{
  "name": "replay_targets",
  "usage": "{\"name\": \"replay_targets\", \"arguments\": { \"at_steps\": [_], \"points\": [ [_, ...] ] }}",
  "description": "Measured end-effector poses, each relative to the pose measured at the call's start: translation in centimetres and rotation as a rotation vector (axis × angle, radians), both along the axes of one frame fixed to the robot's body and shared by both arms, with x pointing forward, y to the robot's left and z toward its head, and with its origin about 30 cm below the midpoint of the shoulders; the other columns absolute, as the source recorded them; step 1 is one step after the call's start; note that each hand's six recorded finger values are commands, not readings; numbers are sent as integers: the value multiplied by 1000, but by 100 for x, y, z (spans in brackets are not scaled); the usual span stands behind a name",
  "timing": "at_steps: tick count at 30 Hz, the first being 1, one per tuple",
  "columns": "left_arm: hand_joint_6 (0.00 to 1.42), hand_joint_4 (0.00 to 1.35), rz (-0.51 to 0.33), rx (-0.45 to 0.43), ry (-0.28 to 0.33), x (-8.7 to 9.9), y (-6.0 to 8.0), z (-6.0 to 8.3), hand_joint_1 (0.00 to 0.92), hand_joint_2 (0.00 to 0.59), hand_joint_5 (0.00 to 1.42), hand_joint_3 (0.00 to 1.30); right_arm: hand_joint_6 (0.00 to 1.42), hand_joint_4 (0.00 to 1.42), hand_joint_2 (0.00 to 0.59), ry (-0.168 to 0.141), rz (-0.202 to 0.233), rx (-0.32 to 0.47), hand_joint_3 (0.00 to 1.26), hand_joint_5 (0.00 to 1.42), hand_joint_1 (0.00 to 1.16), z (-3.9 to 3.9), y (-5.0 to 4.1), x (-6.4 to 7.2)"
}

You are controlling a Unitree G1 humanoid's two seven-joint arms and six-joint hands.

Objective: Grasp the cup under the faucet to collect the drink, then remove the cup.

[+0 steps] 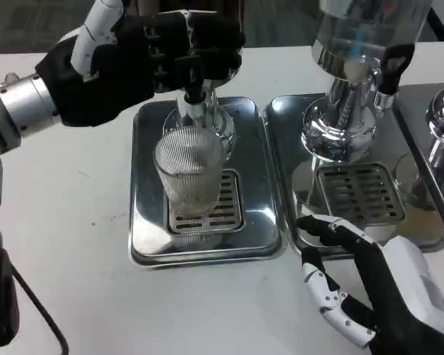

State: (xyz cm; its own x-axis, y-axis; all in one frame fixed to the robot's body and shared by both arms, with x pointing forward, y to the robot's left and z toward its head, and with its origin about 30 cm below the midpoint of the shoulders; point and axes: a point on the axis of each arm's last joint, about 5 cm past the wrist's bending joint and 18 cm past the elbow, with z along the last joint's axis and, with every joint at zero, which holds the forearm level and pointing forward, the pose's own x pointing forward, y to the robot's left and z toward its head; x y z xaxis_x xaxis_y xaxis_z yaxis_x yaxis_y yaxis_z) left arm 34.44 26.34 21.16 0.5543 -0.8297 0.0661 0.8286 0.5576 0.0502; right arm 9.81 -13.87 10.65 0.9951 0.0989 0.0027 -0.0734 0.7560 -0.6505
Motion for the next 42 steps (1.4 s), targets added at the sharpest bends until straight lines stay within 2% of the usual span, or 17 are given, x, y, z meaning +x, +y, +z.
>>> {"name": "replay_targets", "arguments": {
  "at_steps": [5, 16, 23, 30, 34, 42],
  "points": [
    [119, 214, 3, 22, -19, -14, 9, -18, 0, 91, 205, 349, 234, 294, 470, 6, -12, -1, 339, 299, 400, 2, -28, 10],
    [129, 218, 7, 58, -86, -70, 25, -90, 0, 93, 215, 355, 232, 294, 470, 21, -4, -16, 335, 298, 399, 6, -70, 10],
    [132, 215, 14, 89, -162, -97, 20, -86, 0, 97, 210, 350, 232, 294, 470, 36, -9, -4, 335, 298, 399, 9, -94, 21],
    [133, 209, 37, 151, -246, -119, -3, -74, 0, 98, 206, 347, 232, 293, 470, 30, -21, 4, 335, 298, 399, 29, -119, 48],
    [134, 206, 46, 187, -291, -127, -14, -54, 0, 98, 205, 345, 232, 286, 470, 37, -27, 10, 335, 298, 398, 29, -130, 52],
    [134, 201, 57, 229, -345, -149, -30, -61, 0, 98, 202, 339, 232, 271, 463, 36, -58, 68, 319, 288, 392, 50, -152, 108]
  ]
}}
